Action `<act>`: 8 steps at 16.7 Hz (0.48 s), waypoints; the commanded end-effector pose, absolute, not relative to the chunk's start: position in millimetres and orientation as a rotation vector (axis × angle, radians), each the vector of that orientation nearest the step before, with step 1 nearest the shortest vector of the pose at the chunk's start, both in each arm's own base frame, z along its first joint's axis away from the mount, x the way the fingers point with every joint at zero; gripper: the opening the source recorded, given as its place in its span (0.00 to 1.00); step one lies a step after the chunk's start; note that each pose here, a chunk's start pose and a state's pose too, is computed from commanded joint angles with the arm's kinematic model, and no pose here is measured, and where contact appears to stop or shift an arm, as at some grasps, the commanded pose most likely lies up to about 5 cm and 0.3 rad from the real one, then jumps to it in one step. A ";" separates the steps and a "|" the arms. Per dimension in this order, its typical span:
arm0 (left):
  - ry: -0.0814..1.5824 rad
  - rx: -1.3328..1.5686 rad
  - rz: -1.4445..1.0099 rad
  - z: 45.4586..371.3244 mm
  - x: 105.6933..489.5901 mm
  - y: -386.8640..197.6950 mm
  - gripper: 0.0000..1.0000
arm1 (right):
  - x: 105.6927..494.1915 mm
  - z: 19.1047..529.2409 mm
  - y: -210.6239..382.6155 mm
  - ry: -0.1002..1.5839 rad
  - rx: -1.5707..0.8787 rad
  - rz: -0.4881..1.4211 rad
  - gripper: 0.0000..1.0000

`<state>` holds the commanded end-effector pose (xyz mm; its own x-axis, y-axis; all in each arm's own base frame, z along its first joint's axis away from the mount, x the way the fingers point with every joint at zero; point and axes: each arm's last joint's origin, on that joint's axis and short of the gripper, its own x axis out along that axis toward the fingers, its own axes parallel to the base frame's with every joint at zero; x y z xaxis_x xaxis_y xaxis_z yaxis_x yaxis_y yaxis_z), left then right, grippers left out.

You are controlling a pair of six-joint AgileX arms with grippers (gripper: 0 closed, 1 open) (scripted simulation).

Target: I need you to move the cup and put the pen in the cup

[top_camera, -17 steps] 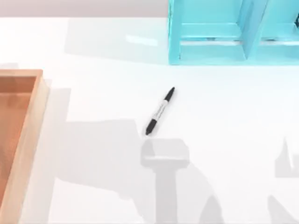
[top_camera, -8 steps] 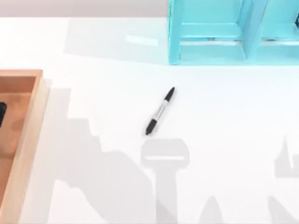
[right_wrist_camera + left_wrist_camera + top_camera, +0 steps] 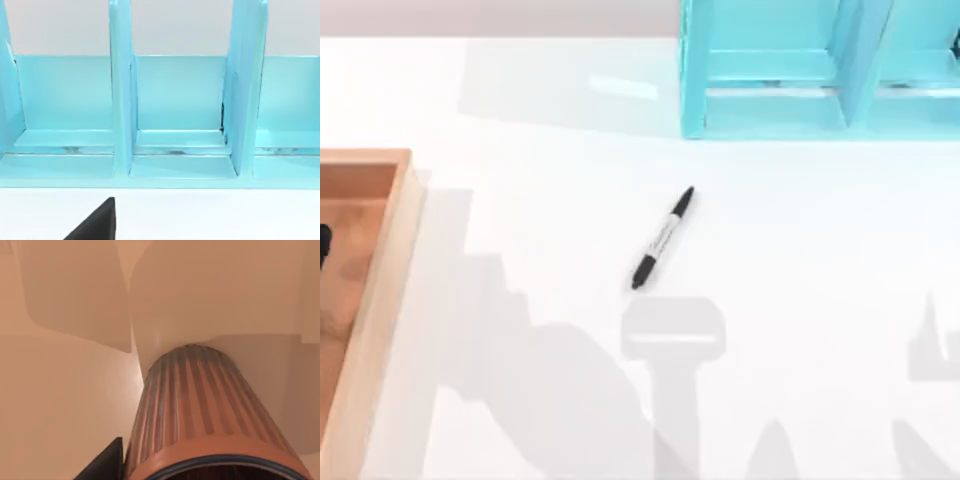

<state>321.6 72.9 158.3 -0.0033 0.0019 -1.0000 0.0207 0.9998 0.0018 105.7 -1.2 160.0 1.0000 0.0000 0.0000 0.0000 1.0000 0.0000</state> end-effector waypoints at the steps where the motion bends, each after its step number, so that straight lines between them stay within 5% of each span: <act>1: 1.574 0.018 -0.015 158.3 321.6 72.9 0.70 | 105.7 160.0 -1.2 0.000 0.000 0.000 1.00; 8: 1.574 0.018 -0.015 158.3 321.6 72.9 0.17 | 105.7 160.0 -1.2 0.000 0.000 0.000 1.00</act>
<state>321.6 72.9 158.3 -0.0033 0.0019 -1.0000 0.0207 0.9998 0.0018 105.7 -1.2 160.0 1.0000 0.0000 0.0000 0.0000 1.0000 0.0000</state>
